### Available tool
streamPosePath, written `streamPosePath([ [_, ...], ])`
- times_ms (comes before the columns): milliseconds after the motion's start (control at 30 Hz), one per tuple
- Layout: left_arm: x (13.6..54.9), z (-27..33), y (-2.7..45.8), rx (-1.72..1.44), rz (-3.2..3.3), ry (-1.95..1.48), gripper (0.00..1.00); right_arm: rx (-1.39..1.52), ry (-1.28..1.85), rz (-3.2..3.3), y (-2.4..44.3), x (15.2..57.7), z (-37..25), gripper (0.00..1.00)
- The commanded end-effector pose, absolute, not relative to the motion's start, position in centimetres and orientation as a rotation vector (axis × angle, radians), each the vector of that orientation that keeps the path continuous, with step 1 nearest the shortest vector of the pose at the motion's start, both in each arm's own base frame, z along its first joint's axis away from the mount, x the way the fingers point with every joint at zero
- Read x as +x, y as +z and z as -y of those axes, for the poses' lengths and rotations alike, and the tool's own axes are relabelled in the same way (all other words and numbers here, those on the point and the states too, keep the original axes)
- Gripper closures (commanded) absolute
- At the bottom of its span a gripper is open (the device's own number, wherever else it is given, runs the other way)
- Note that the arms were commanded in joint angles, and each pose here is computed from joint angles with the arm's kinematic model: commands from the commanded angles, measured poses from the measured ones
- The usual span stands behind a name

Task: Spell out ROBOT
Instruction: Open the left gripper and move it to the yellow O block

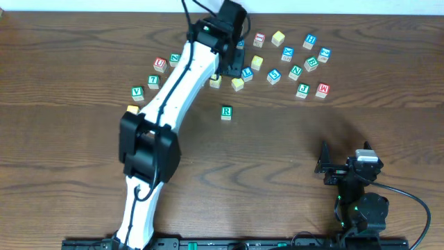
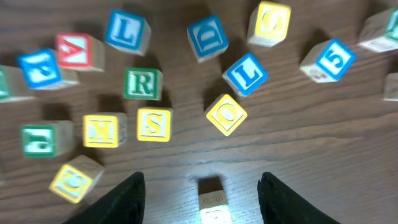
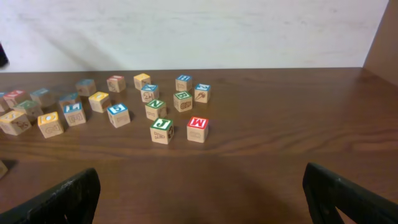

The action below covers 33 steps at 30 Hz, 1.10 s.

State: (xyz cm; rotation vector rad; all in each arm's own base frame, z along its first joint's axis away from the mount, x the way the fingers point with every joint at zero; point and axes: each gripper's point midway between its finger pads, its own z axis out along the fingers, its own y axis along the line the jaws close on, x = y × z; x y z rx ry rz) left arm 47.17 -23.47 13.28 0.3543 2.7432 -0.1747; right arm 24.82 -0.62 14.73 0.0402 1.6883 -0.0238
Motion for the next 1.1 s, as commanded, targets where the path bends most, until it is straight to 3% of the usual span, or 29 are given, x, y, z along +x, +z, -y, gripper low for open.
streamPosePath([
  [0,47.2,24.2,12.3,0.192,-2.785,-0.230,0.43,0.038,-0.033,-1.688,14.7,24.8,0.8,0.01],
  [367,48.4,24.5,8.5,-0.509,-2.749,-0.198,0.43,0.038,-0.033,-1.688,14.7,24.8,0.8,0.01],
  [1067,48.8,25.8,2.9,-0.530,-2.715,-0.045,0.41,0.038,-0.033,-1.688,14.7,24.8,0.8,0.01],
])
